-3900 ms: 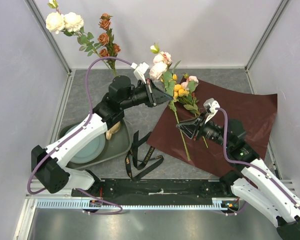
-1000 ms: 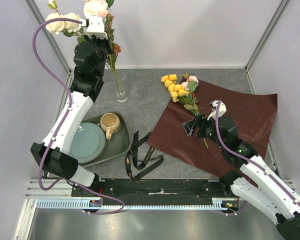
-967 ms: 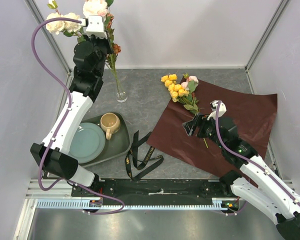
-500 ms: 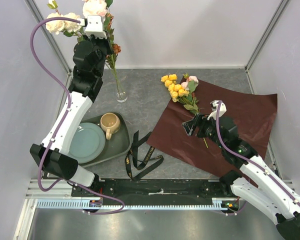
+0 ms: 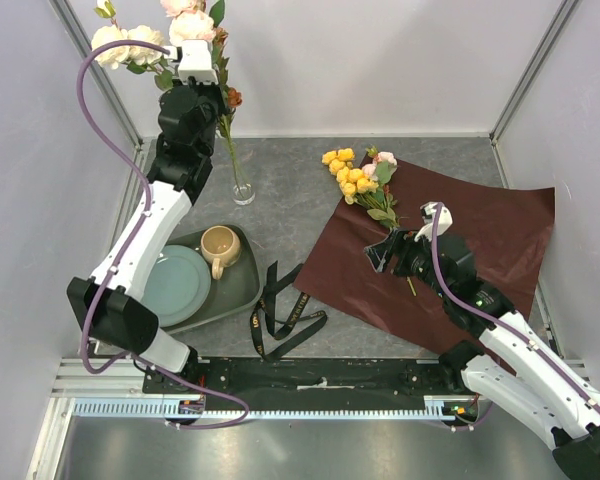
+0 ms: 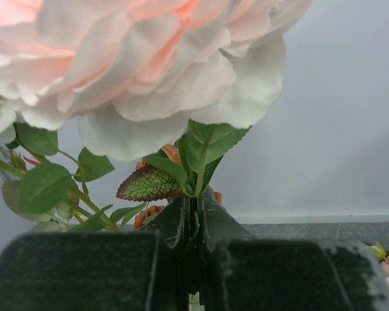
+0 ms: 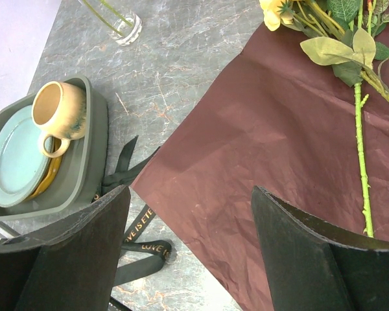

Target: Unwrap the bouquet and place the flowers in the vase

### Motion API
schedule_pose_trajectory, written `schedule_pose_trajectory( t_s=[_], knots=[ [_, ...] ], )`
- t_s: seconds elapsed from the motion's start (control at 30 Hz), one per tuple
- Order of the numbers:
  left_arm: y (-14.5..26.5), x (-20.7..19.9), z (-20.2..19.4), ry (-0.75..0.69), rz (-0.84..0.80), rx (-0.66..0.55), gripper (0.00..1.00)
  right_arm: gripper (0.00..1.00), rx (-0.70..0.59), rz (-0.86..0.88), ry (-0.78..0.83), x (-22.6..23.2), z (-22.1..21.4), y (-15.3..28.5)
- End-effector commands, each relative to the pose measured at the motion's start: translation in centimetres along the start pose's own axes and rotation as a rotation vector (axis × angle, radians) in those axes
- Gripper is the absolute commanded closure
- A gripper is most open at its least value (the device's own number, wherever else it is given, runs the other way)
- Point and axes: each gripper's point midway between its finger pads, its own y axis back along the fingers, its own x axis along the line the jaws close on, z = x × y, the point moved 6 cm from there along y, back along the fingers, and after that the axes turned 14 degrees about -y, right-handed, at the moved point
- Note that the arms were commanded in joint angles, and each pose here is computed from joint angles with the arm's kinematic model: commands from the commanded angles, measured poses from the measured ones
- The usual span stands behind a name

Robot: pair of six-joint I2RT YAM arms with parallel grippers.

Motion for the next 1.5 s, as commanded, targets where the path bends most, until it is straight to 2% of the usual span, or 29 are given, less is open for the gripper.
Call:
schedule_pose_trajectory(
  t_s=[0.0,0.57,0.97,1.47],
  knots=[
    [-0.9,0.6,-1.1,0.062,0.09,0.004,0.98,0.18,-0.023,0.033,-0.014,0.5,0.3,0.1],
    [-0.8,-0.7,-6.4,0.121,0.108,0.116,0.98,0.18,-0.011,0.025,-0.019,0.2,-0.1,-0.2],
    [-1.3,-1.4,-10.3,0.059,0.151,0.199,0.98,0.18,-0.004,0.025,-0.03,0.0,-0.4,-0.1],
    [-1.2,-2.2,-13.4,0.045,0.151,0.266,0.98,0.18,0.007,0.014,-0.033,-0.4,-0.8,-0.3]
  ],
)
